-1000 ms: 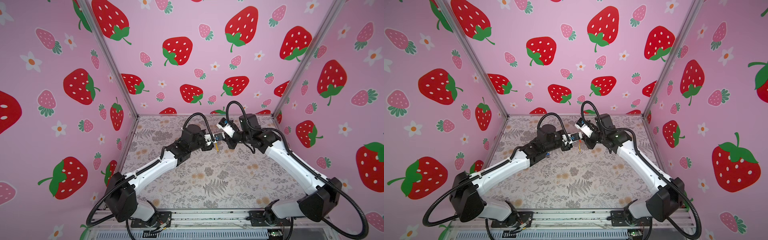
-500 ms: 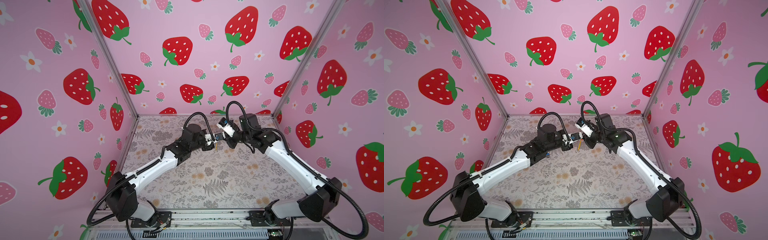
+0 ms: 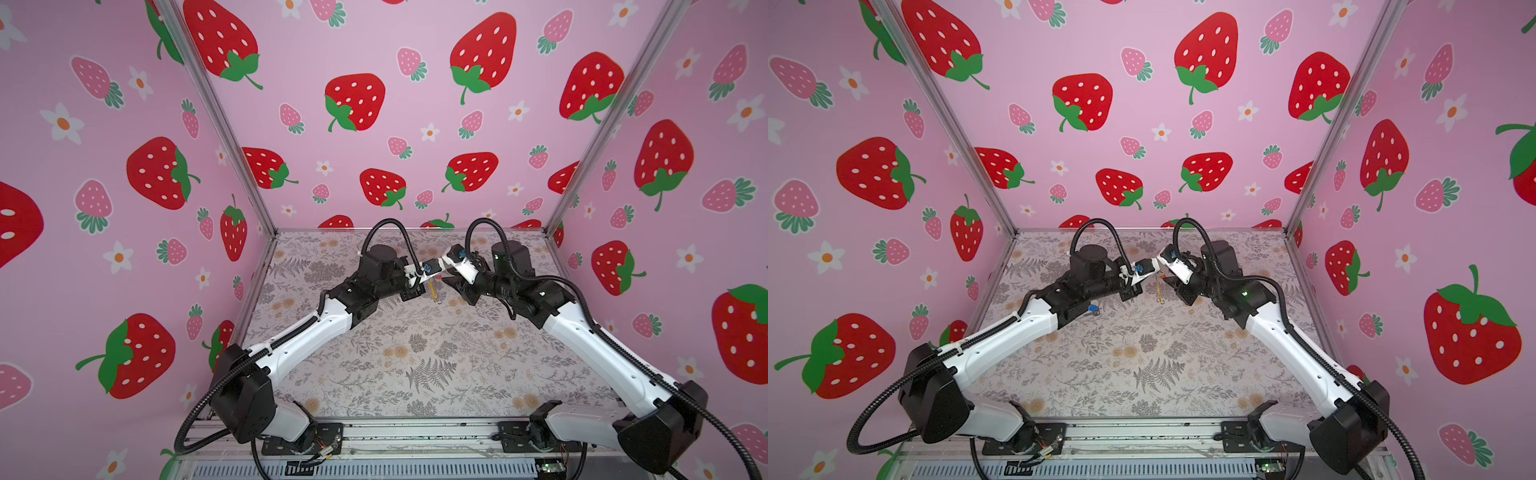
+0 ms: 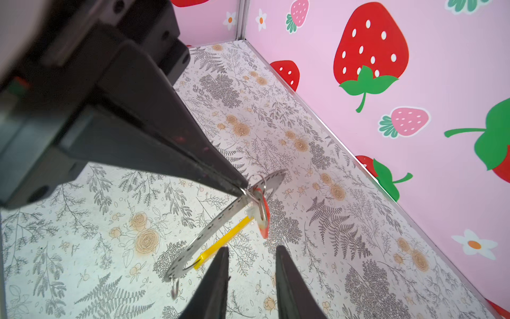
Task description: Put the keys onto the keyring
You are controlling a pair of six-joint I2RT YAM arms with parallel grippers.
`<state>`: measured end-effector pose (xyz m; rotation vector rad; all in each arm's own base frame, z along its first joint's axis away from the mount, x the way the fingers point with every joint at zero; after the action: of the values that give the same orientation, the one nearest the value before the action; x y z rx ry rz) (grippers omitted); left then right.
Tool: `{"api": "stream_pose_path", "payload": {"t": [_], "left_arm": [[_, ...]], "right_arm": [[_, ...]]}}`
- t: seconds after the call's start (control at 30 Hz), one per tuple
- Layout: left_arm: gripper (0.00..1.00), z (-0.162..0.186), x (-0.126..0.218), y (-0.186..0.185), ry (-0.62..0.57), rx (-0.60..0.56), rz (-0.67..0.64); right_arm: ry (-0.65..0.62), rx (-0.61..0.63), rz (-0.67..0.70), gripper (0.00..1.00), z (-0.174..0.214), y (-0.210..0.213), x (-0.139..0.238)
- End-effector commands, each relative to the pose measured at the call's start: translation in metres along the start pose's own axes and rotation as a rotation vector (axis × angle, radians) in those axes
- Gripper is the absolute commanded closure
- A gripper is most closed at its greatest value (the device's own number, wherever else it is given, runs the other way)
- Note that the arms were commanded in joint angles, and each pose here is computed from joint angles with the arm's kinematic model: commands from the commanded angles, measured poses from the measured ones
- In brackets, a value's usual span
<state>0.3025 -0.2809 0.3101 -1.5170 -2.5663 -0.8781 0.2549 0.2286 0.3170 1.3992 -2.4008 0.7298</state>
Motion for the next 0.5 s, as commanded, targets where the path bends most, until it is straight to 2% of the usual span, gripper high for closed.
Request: {"api": "stream_pose_path", "payload": {"t": [0.0, 0.27, 0.47], "left_arm": [[1.00, -0.032, 0.015, 0.010, -0.111, 0.006, 0.000], [1.00, -0.040, 0.019, 0.005, -0.147, 0.028, 0.052], [1.00, -0.043, 0.023, 0.002, -0.171, 0.031, 0.085]], "right_arm": [[-0.067, 0.033, 0.025, 0.69, -0.006, -0.002, 0.003], [-0.128, 0.056, 0.005, 0.69, -0.010, 0.001, 0.000], [-0.112, 0.070, 0.019, 0.69, -0.004, 0.001, -0.003]]}}
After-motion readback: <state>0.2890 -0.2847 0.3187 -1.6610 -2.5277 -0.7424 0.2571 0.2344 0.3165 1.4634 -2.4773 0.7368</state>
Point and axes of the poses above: each gripper's point midway between its finger pads, its own x axis back along the fingers, its own y axis along the line the jaws close on, z = x × y, the point moved 6 cm from there along x, back along the fingers, and after that the axes turned 4 degrees about x, right-handed, at the moved point
